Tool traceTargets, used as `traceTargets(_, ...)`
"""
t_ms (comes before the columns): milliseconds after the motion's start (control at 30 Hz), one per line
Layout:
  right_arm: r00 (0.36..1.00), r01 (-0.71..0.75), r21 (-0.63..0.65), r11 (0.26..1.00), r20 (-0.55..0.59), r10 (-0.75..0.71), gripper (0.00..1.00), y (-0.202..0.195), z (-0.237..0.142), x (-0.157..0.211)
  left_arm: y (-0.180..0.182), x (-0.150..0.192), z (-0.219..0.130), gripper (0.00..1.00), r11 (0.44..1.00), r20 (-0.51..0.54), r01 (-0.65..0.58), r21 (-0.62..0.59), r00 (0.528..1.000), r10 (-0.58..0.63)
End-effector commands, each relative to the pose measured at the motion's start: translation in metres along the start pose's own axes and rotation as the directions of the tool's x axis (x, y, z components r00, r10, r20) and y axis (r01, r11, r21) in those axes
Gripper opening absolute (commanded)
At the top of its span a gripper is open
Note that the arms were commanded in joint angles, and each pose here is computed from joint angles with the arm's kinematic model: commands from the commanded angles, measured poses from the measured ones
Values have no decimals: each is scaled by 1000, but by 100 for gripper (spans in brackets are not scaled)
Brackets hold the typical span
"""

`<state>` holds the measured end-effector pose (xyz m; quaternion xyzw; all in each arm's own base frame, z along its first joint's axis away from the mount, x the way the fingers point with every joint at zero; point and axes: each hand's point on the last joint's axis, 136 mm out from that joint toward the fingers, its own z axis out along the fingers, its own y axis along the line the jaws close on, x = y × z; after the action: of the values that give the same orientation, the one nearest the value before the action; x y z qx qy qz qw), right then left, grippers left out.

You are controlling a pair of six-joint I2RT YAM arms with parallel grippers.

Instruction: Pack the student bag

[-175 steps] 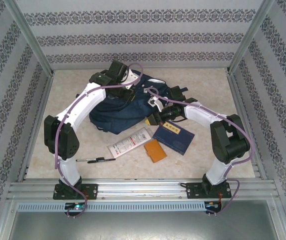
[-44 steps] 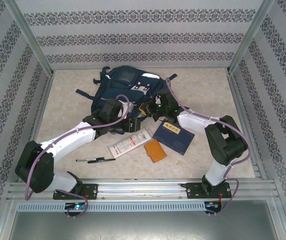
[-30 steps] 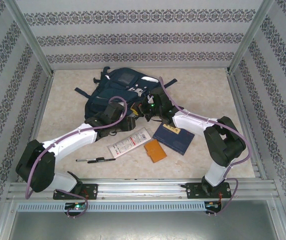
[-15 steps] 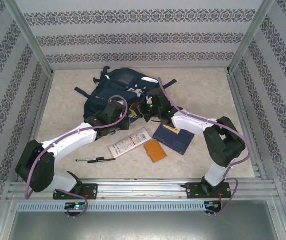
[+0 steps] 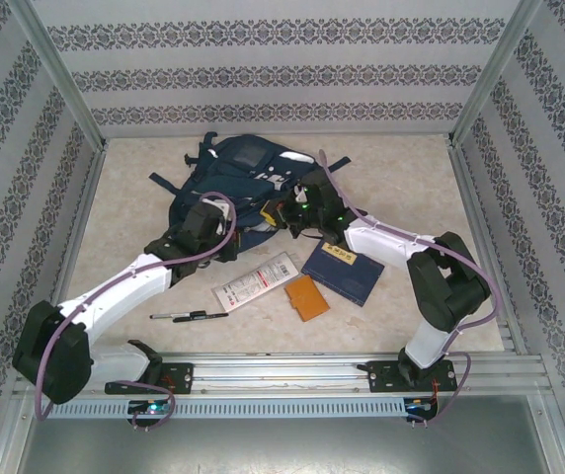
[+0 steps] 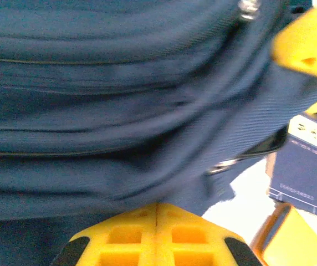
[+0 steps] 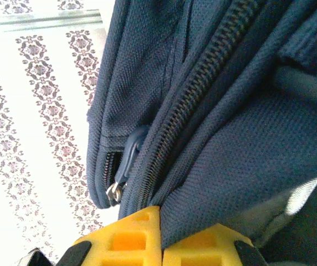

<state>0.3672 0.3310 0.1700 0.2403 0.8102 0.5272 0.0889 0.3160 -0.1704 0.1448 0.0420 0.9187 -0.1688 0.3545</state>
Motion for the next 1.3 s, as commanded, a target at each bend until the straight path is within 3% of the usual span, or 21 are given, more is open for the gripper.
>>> traceTargets(0,998,56,-72,996,15,-55,0,23,-20,-7,13,-2,-8,0,1000,17,-20,4,1000,20)
traceTargets(133,998,58,-44,997,37,-57,0,10,-30,-24,31,-5,-13,0,999,-19,-38,-1,999,38)
traceTargets(200,998,50,-40,998,38,-49,0,6,-32,-28,14,-10,-9,0,990,-43,-51,131,997,58)
traceTargets(233,998,50,-46,998,38,-48,0,8,-32,-29,-8,-13,-9,13,966,-54,-50,252,996,66)
traceTargets(267,998,54,-53,997,35,-52,0,11,-33,-27,-27,-16,-9,45,935,-70,-18,355,996,46)
traceTargets(300,998,61,-59,996,32,-59,0,15,-32,-26,-45,-18,-10,59,896,-101,44,441,995,1)
traceTargets(400,998,67,-78,995,23,-65,0,27,-30,-20,-70,-20,-7,62,856,-130,129,501,989,-74)
traceTargets(567,998,61,-91,994,-1,-62,0,36,-23,-10,-75,-17,-2,62,883,-102,173,437,985,-142)
traceTargets(767,998,59,-119,991,-31,-63,0,51,-17,6,-55,-1,17,52,928,-129,209,308,976,-176)
traceTargets(1000,995,69,-141,988,-68,-79,0,65,-12,30,-42,-14,22,52,959,-52,159,233,987,-151)
traceTargets(1100,993,72,-144,987,-85,-85,0,68,-8,41,-50,-22,21,43,955,-20,108,275,994,-107)
traceTargets(1267,991,72,-145,987,-103,-87,0,69,-6,52,-51,-25,23,14,954,24,61,295,997,-71)
